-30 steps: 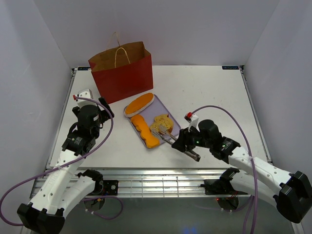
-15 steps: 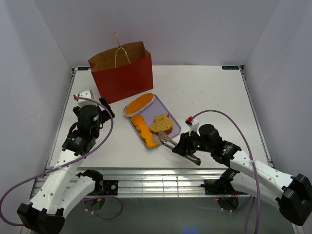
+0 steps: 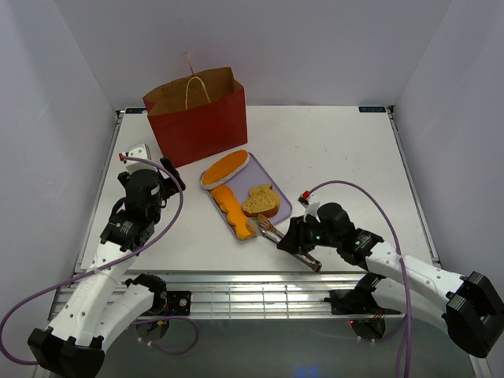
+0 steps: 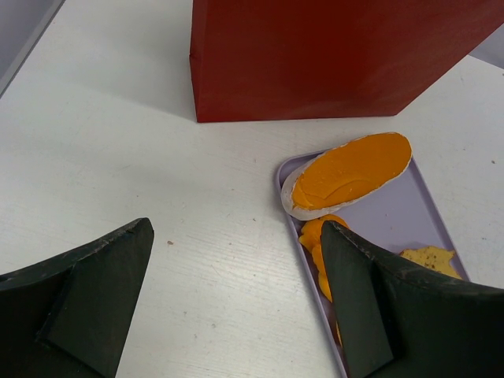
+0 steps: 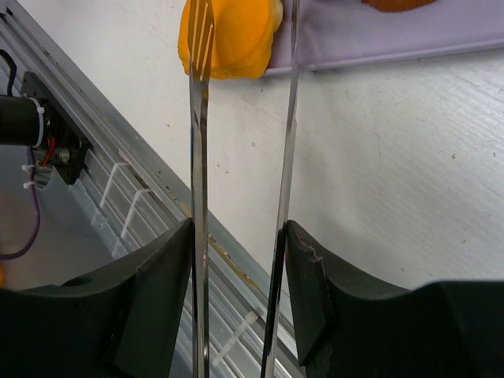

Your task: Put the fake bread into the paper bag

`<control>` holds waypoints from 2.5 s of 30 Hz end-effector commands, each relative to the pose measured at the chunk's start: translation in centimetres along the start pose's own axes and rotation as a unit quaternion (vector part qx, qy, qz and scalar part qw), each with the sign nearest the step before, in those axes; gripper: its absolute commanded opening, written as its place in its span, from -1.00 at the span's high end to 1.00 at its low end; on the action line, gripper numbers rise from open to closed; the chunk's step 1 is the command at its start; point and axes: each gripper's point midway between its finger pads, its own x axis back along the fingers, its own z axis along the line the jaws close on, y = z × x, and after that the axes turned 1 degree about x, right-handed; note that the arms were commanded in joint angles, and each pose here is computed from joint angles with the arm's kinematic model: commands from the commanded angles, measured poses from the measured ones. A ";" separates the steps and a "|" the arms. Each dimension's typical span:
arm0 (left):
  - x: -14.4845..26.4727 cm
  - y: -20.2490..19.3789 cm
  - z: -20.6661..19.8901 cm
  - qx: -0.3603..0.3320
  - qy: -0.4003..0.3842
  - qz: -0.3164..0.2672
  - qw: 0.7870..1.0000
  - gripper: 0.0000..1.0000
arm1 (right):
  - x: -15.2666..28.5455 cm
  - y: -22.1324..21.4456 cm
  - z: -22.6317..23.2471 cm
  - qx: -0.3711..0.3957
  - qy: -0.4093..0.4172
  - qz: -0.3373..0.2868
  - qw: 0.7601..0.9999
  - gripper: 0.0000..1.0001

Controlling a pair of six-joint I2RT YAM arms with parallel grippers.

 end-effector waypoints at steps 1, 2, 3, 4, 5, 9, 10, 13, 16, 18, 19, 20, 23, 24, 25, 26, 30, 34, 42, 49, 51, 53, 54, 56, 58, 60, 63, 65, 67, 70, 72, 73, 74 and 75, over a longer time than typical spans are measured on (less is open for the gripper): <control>0.6 1.6 -0.4 0.014 -0.009 -0.015 1.000 -0.96 | -0.5 1.0 1.1 -0.010 0.024 -0.022 0.999 -0.09; 0.6 1.6 -0.4 0.014 -0.009 -0.015 1.000 -0.96 | -0.6 1.2 1.2 -0.013 0.027 -0.024 0.999 -0.08; 0.6 1.6 -0.4 0.014 -0.009 -0.015 1.000 -0.96 | -0.7 1.0 1.3 -0.016 0.031 -0.019 0.999 -0.08; 0.6 1.6 -0.4 0.015 -0.010 -0.016 1.000 -0.96 | -0.9 0.8 1.3 -0.023 0.032 -0.014 0.999 -0.08; 0.6 1.6 -0.5 0.014 -0.011 -0.016 1.000 -0.96 | -1.0 0.9 1.4 -0.025 0.036 -0.016 0.999 -0.07; 0.7 1.6 -0.4 0.015 -0.011 -0.016 1.000 -0.96 | -1.2 0.8 1.6 -0.033 0.044 -0.014 0.998 -0.02; 0.6 1.5 -0.4 0.015 -0.010 -0.015 1.000 -0.96 | -1.2 0.8 1.7 -0.034 0.045 -0.015 0.998 -0.01; 0.6 1.5 -0.4 0.015 -0.010 -0.015 1.000 -0.96 | -1.2 0.9 1.9 -0.035 0.049 -0.015 0.998 0.04; 0.6 1.6 -0.4 0.016 -0.009 -0.016 1.000 -0.96 | -1.2 0.8 2.2 -0.038 0.057 -0.011 0.998 0.11; 0.6 1.5 -0.3 0.016 -0.008 -0.016 1.000 -0.96 | -1.2 0.7 2.3 -0.040 0.062 -0.008 0.997 0.15; 0.6 1.5 -0.3 0.016 -0.008 -0.016 1.000 -0.96 | -1.3 0.7 2.4 -0.040 0.065 -0.006 0.997 0.18; 0.6 1.6 -0.3 0.016 -0.008 -0.016 1.000 -0.96 | -1.3 0.6 2.4 -0.041 0.066 -0.004 0.997 0.23; 0.7 1.6 -0.3 0.016 -0.008 -0.017 1.000 -0.96 | -1.3 0.6 2.6 -0.040 0.069 -0.003 0.997 0.33; 0.7 1.6 -0.3 0.016 -0.007 -0.017 1.000 -0.96 | -1.3 0.6 2.6 -0.040 0.070 -0.003 0.997 0.35; 0.7 1.6 -0.3 0.016 -0.008 -0.017 1.000 -0.96 | -1.2 0.8 2.7 -0.040 0.071 -0.004 0.997 0.40; 0.7 1.6 -0.3 0.016 -0.007 -0.017 1.000 -0.96 | -1.2 0.8 2.7 -0.040 0.071 -0.005 0.997 0.42; 0.7 1.7 -0.3 0.017 -0.008 -0.019 1.000 -0.96 | -1.0 1.3 3.0 -0.038 0.072 -0.008 0.997 0.50; 0.7 1.8 -0.3 0.018 -0.007 -0.021 1.000 -0.96 | -0.9 1.9 3.4 -0.033 0.073 -0.012 0.997 0.58; 0.8 1.9 -0.2 0.020 -0.005 -0.022 1.000 -0.96 | -0.5 3.9 4.1 -0.013 0.065 -0.024 0.997 0.65; 0.9 1.9 0.0 0.022 -0.004 -0.025 0.999 -0.96 | -0.3 5.9 5.2 0.001 0.071 -0.040 0.997 0.68; 0.9 1.9 0.0 0.022 -0.003 -0.025 0.999 -0.96 | -0.3 6.4 5.2 0.005 0.066 -0.042 0.997 0.71; 1.0 2.0 0.0 0.023 -0.004 -0.026 0.999 -0.96 | 0.0 7.4 5.7 0.016 0.067 -0.051 0.996 0.73; 1.0 2.1 0.0 0.023 -0.004 -0.027 0.999 -0.96 | 0.0 7.7 5.7 0.018 0.062 -0.049 0.997 0.73; 1.0 2.1 0.0 0.025 -0.004 -0.028 0.999 -0.96 | 0.3 9.0 6.4 0.033 0.064 -0.061 0.996 0.74; 1.1 2.1 0.0 0.025 -0.004 -0.029 0.999 -0.96 | 0.4 9.1 6.3 0.033 0.056 -0.054 0.996 0.76; 1.1 2.2 0.0 0.026 -0.004 -0.030 0.999 -0.96 | 0.6 10.0 6.8 0.039 0.057 -0.061 0.996 0.77; 1.2 2.2 0.0 0.028 -0.004 -0.031 0.999 -0.96 | 0.8 10.8 7.1 0.044 0.054 -0.066 0.995 0.78; 1.2 2.3 0.0 0.028 -0.005 -0.032 0.999 -0.96 | 1.0 11.2 7.3 0.048 0.054 -0.070 0.995 0.84; 1.3 2.4 0.1 0.029 -0.004 -0.034 0.999 -0.96 | 1.3 12.0 7.8 0.053 0.057 -0.076 0.994 0.84; 1.3 2.3 0.1 0.030 -0.004 -0.034 0.999 -0.96 | 1.5 12.8 8.3 0.059 0.057 -0.080 0.993 0.84; 1.3 2.4 0.1 0.031 -0.004 -0.035 0.999 -0.96 | 1.4 13.0 8.4 0.061 0.056 -0.080 0.993 0.84; 1.3 2.3 0.1 0.031 -0.003 -0.034 0.999 -0.96 | 1.5 13.5 8.7 0.064 0.058 -0.084 0.993 0.84; 1.3 2.3 0.1 0.031 -0.003 -0.034 0.999 -0.96 | 1.5 13.5 8.7 0.066 0.058 -0.083 0.993 0.84; 1.3 2.3 0.1 0.030 -0.003 -0.033 0.999 -0.96 | 1.5 13.6 8.7 0.067 0.056 -0.081 0.993 0.84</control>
